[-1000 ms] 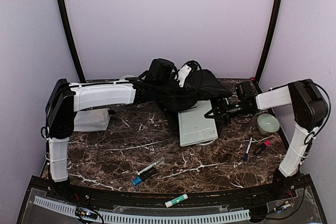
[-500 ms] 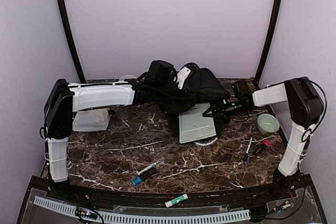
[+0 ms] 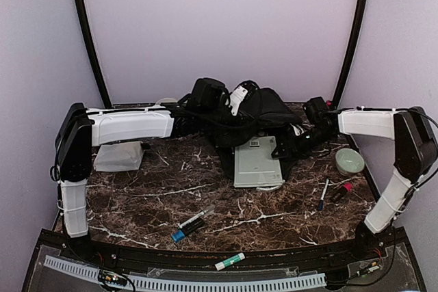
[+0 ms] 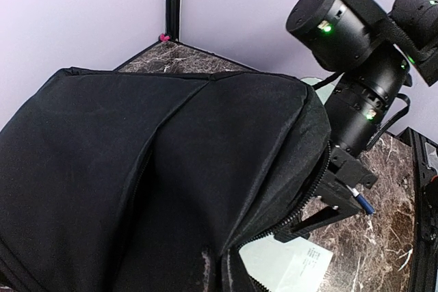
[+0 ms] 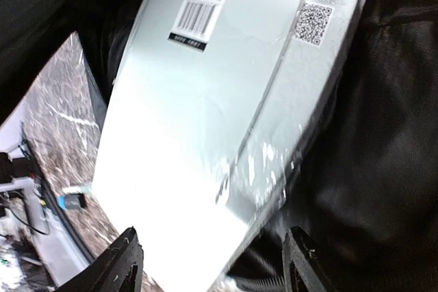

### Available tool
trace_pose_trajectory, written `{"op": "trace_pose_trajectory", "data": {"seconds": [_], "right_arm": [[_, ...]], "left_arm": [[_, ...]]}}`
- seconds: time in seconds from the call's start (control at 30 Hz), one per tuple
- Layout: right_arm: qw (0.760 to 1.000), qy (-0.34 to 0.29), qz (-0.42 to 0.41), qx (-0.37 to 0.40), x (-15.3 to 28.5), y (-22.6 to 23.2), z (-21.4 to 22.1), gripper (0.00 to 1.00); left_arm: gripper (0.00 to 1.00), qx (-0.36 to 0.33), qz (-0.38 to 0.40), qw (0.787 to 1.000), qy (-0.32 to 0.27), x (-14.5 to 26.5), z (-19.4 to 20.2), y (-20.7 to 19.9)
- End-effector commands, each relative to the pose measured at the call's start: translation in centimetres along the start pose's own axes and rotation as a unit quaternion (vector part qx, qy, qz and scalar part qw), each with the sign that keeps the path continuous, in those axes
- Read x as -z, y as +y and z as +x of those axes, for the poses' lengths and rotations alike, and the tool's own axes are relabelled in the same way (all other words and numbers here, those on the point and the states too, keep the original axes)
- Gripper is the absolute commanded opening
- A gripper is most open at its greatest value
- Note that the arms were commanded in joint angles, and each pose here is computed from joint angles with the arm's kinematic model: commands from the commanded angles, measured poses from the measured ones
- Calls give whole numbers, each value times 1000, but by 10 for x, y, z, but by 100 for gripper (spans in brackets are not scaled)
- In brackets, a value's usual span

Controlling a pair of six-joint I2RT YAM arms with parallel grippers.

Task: Pack the student bag
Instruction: Place the book in the student bag.

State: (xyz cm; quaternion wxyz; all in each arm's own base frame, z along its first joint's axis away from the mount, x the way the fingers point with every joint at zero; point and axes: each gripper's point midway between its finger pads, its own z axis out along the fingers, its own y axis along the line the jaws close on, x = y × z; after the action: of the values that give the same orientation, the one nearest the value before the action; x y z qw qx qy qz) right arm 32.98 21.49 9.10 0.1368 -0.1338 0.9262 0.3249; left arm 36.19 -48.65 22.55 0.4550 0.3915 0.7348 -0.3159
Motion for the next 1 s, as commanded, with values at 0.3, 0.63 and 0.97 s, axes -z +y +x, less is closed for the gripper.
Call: {"op": "trace_pose_trajectory", "data": {"seconds": [0.3, 0.63, 0.97], "right_arm": [[968, 14, 39, 248, 48, 49, 61, 70], [944, 95, 4, 317, 28, 57, 99, 49], [899, 104, 24, 424, 22, 42, 106, 38]], "left_arm": [[0, -10, 18, 996, -89, 41, -62, -18], [0, -4, 23, 996, -89, 42, -62, -19], [0, -4, -6, 995, -103, 55, -65, -12]]}}
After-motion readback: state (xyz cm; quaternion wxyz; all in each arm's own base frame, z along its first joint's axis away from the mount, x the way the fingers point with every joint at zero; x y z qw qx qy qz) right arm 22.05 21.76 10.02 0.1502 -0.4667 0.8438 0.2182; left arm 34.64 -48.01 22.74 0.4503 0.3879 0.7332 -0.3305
